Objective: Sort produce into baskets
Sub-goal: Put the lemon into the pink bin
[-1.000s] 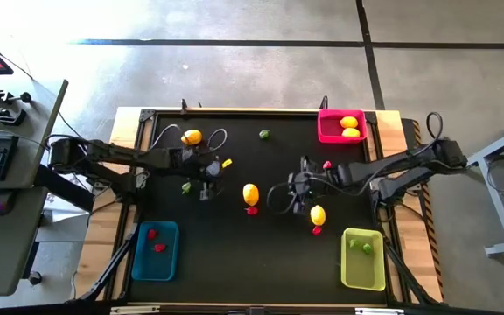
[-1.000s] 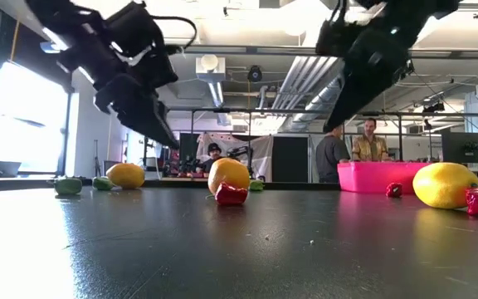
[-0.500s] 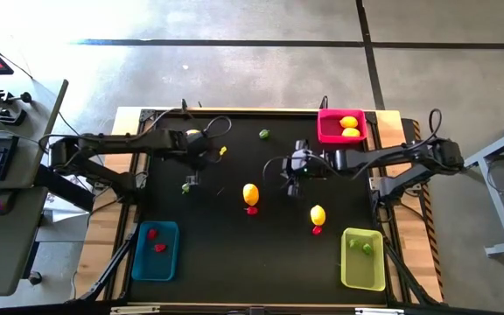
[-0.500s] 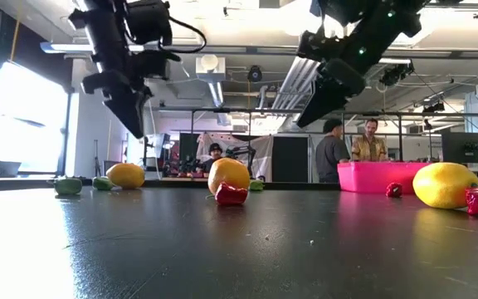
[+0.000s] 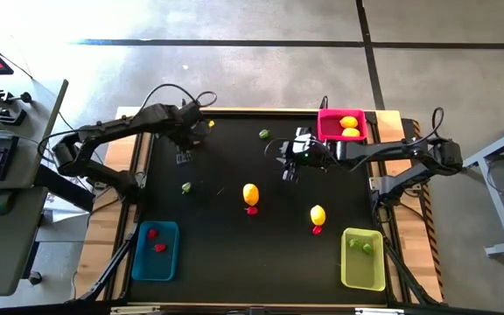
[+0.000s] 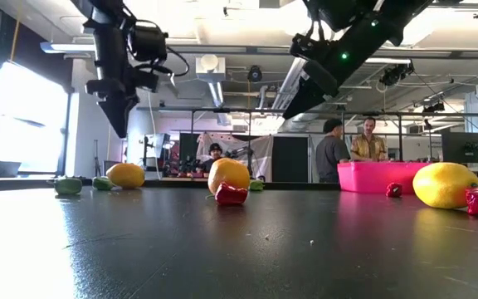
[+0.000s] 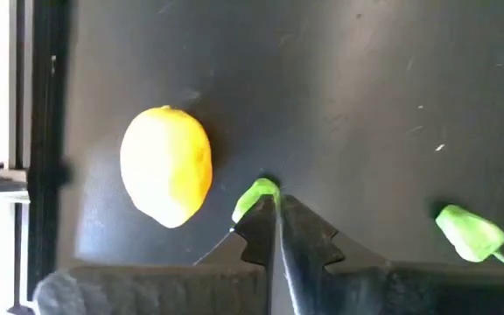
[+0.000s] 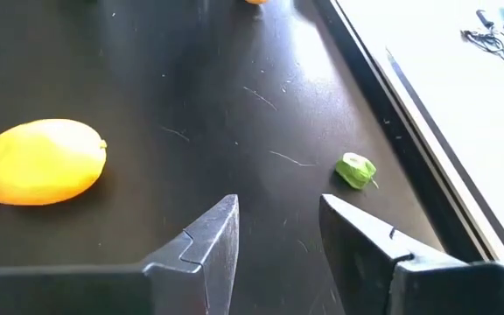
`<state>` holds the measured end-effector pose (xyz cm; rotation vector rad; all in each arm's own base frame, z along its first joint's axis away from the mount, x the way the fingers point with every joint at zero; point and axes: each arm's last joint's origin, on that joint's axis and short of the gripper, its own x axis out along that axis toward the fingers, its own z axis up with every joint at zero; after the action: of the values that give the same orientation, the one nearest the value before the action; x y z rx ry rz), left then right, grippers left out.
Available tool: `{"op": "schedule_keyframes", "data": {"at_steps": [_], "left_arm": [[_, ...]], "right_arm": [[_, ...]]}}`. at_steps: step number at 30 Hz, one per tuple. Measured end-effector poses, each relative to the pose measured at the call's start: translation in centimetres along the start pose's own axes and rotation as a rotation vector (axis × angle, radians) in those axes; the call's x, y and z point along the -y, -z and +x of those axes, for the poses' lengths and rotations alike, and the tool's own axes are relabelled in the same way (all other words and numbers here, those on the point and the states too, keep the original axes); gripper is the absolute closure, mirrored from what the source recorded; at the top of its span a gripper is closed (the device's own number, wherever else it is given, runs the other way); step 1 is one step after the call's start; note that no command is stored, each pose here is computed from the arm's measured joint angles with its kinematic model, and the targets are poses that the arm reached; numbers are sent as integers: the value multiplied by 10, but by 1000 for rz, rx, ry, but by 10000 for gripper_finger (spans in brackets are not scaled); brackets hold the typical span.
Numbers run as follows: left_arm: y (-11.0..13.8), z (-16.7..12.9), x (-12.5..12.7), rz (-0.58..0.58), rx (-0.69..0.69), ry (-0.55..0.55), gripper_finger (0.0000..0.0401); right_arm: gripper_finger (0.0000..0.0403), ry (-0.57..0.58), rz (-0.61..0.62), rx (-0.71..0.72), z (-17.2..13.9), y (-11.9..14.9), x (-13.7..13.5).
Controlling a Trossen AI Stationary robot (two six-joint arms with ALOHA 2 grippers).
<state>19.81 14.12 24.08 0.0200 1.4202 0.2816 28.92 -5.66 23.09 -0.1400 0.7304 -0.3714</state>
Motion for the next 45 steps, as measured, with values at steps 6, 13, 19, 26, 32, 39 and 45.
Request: {"op": "schedule_keyframes", "data": {"at_steps": [6,13,19,26,32,39,45], "left_arm": [[-3,12,-10,-30,-40,-46,333],[-6,42,-19,-41,-203,-125,238],[-11,58,-25,-47,-225,-173,181],[-5,72,-43,-137,-219,-108,171],[1,85,-57,-223,-217,-64,171],[1,89,-61,-270,-177,-37,174],[0,89,-62,-273,-161,-36,221]], "right_arm": [[251,-2,1,14,0,-1,-1],[251,-2,4,17,0,-2,-1],[251,-2,2,17,0,-2,-1],[251,-2,0,17,0,-2,-1],[251,-2,-21,17,0,-2,-1],[251,-2,-22,17,0,-2,-1],[251,-2,-25,17,0,-2,-1]]}}
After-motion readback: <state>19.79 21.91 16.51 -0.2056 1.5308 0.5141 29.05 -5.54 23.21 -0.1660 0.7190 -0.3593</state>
